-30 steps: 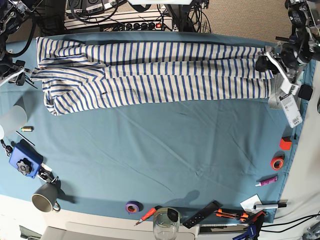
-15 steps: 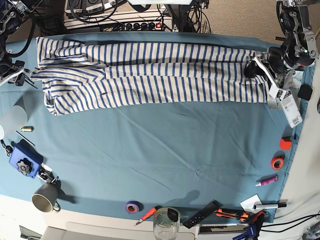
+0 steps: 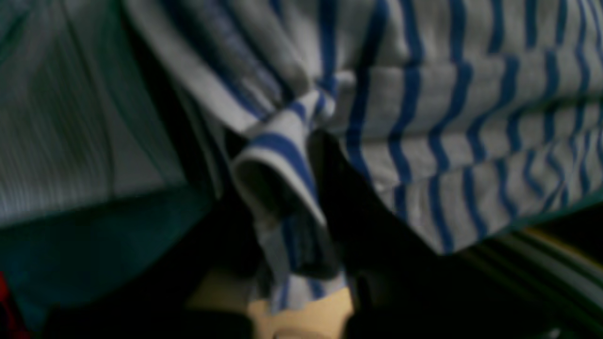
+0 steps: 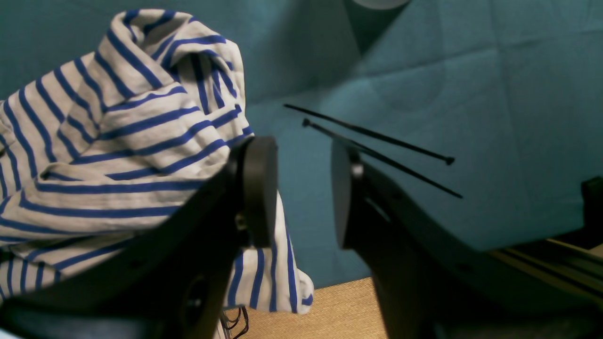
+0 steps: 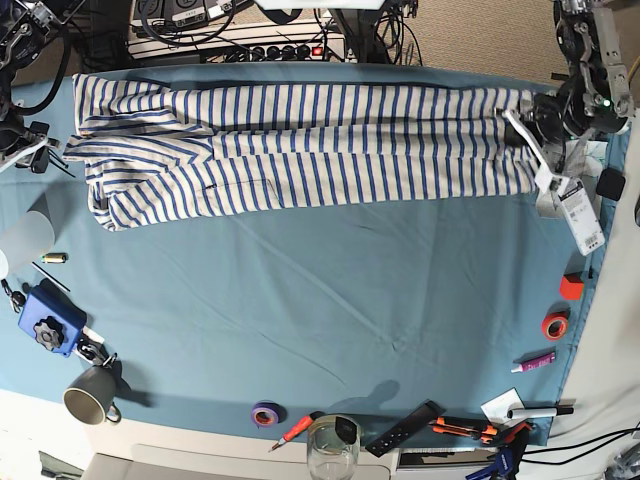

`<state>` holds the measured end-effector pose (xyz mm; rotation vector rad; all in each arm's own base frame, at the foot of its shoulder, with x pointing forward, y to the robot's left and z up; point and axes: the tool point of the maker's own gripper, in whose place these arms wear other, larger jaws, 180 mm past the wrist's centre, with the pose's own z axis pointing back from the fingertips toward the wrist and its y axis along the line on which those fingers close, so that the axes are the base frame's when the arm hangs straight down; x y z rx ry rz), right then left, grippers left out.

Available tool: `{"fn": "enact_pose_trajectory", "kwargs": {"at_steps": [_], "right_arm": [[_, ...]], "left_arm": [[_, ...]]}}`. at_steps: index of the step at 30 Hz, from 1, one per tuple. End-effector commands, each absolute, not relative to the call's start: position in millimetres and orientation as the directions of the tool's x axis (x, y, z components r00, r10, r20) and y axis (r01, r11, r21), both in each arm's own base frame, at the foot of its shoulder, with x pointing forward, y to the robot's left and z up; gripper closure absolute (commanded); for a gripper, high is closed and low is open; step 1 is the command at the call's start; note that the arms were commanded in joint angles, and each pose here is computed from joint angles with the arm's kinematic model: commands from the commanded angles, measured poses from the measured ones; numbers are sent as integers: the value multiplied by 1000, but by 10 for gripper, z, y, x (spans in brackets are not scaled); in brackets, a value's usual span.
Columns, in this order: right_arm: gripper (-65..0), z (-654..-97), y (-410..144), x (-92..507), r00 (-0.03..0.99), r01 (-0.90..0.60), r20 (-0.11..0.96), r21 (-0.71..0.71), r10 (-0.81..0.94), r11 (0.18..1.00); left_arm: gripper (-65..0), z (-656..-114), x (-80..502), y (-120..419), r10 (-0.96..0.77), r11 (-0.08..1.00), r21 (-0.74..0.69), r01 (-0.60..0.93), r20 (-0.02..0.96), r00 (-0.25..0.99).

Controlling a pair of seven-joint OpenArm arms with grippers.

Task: Fold the T-shirt properly
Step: 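Lower the folded strip onto the mat and open both grippers, then grasp the strip end with the left gripper and fold it toward the right gripper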

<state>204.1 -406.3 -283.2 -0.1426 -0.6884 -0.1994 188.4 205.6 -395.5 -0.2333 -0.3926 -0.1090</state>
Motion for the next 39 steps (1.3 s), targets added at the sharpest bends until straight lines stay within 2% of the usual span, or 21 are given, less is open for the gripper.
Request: {"fn": "enact_pose_trajectory", "kwargs": {"at_steps": [1,7,11,15,19,22,31,39], "right_arm": [[-198,-2665,-4128,2113,726,224,680,-92,-103,970],[-198,-2653,-4129,2126,720,224,687,-92,-100,970],[-198,-2648,-4131,2131,717,224,690,-93,-99,970],[-198,-2626,-4134,2153,706,224,702,-93,-96,970],[-198,-2624,-4132,2157,704,224,704,-92,-96,970],[-198,-2624,-4134,2155,704,224,704,-93,-95,970],[-198,-2625,-4160,2145,707,230,701,-107,-91,967],[-198,-2621,-4161,2149,705,231,703,-107,-90,967]], "left_arm": [[0,-3798,1962,2122,-80,972,-166,168,435,897],[0,-3165,2140,1675,-199,887,-197,418,655,729],[0,-2926,2118,1364,-218,810,-232,539,734,643],[0,-2917,2080,1077,-177,769,-300,565,749,639],[0,-2901,2029,555,-166,678,-366,637,768,618],[0,-2897,2028,186,-223,619,-342,707,787,575],[0,-2776,2034,-684,-292,535,-245,808,844,449],[0,-2890,2123,-1189,-341,532,-204,822,837,429]]}}
